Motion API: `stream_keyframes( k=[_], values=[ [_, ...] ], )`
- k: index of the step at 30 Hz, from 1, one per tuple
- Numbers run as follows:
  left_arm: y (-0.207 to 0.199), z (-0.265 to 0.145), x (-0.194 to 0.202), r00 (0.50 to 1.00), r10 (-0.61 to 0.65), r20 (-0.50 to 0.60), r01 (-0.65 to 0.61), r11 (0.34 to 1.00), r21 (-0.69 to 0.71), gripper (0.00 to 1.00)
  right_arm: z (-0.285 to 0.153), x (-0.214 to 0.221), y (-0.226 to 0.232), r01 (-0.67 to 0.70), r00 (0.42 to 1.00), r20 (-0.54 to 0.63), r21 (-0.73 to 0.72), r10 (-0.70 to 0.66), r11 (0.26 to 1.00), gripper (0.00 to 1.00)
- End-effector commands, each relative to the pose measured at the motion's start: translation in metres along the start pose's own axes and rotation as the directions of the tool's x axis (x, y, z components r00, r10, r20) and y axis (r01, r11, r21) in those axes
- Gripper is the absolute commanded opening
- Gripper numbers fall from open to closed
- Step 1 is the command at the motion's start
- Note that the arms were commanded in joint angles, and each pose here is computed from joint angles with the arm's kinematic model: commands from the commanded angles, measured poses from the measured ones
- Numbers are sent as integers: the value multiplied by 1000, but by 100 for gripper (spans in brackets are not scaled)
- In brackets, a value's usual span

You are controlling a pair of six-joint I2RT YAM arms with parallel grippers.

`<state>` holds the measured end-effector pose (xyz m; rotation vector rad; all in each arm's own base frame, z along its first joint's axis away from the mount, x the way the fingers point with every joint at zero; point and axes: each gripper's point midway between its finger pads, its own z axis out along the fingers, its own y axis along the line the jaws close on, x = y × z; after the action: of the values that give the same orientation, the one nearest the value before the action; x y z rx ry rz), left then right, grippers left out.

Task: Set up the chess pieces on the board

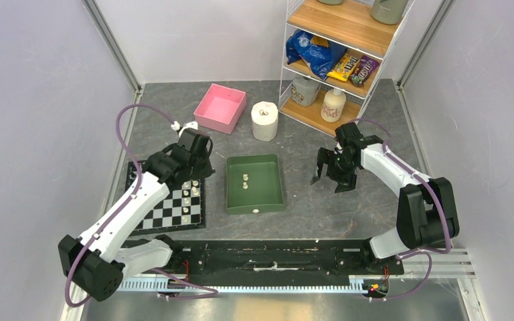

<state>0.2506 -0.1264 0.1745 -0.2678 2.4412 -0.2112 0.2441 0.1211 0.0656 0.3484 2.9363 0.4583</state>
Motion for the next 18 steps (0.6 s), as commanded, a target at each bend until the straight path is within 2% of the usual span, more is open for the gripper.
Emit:
stream_keyframes(
  k=[1, 10, 18],
  values=[
    [34, 1, 29, 995, -65, -69, 57, 993, -105, 2, 2, -5, 4, 10, 1000, 11, -23, -10, 1000, 99],
    [69, 8, 61, 982, -146, -117, 122, 974, -191, 2, 4, -1, 1, 8, 1000, 2, -14, -8, 1000, 99],
    [78, 26, 72, 974, -166, -153, 134, 970, -203, 2, 4, -3, 1, 11, 1000, 2, -13, -11, 1000, 99]
  ],
)
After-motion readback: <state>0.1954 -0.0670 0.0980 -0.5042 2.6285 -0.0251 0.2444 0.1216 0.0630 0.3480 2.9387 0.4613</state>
